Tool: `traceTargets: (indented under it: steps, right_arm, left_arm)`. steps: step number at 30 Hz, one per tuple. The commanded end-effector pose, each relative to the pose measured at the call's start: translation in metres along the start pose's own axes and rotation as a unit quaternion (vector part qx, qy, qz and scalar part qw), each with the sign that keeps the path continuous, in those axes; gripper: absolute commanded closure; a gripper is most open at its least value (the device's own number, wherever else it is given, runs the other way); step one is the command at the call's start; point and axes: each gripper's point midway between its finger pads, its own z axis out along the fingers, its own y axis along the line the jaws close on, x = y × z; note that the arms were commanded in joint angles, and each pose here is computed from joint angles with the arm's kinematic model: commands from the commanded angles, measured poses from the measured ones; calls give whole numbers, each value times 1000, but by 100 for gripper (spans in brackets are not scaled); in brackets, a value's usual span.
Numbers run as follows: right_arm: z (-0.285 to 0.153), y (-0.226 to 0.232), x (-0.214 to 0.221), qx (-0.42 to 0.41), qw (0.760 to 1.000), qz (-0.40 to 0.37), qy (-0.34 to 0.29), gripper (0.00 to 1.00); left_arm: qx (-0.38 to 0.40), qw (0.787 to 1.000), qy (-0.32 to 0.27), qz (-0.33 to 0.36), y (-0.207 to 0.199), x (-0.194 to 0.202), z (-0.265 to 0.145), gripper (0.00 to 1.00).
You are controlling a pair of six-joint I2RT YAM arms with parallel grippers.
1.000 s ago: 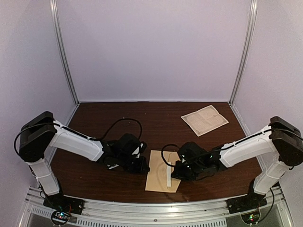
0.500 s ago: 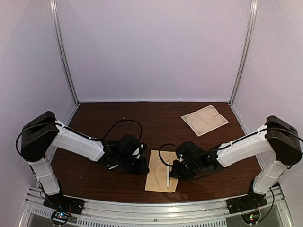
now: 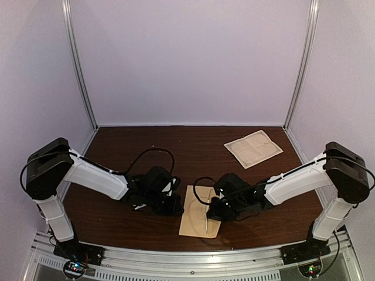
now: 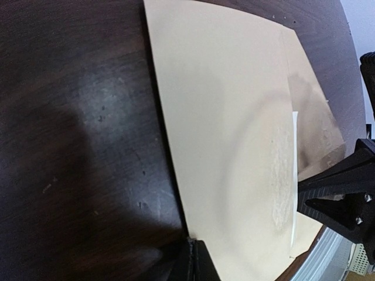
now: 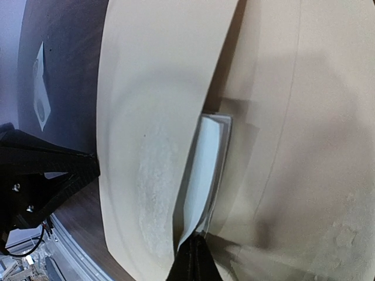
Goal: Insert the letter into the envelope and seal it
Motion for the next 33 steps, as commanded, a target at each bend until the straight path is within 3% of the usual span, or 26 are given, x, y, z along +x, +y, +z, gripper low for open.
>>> traceTargets:
  steps: [1, 6, 16, 33]
  right_arm:
    - [5, 0, -3, 4, 1000, -5, -2, 100]
    - [-16, -8, -8, 21, 999, 0, -26, 100]
    - [-43, 4, -18, -2, 999, -3, -45, 75]
    - [-10, 9, -12, -19, 1000, -1, -14, 82]
  left_arm:
    - [25, 1000, 2, 4, -9, 2, 2, 98]
    - [1, 1000, -21, 6, -4, -5, -11, 95]
    - [24, 999, -45, 16, -25, -27, -26, 89]
    - [28, 999, -25, 4, -9, -20, -12, 89]
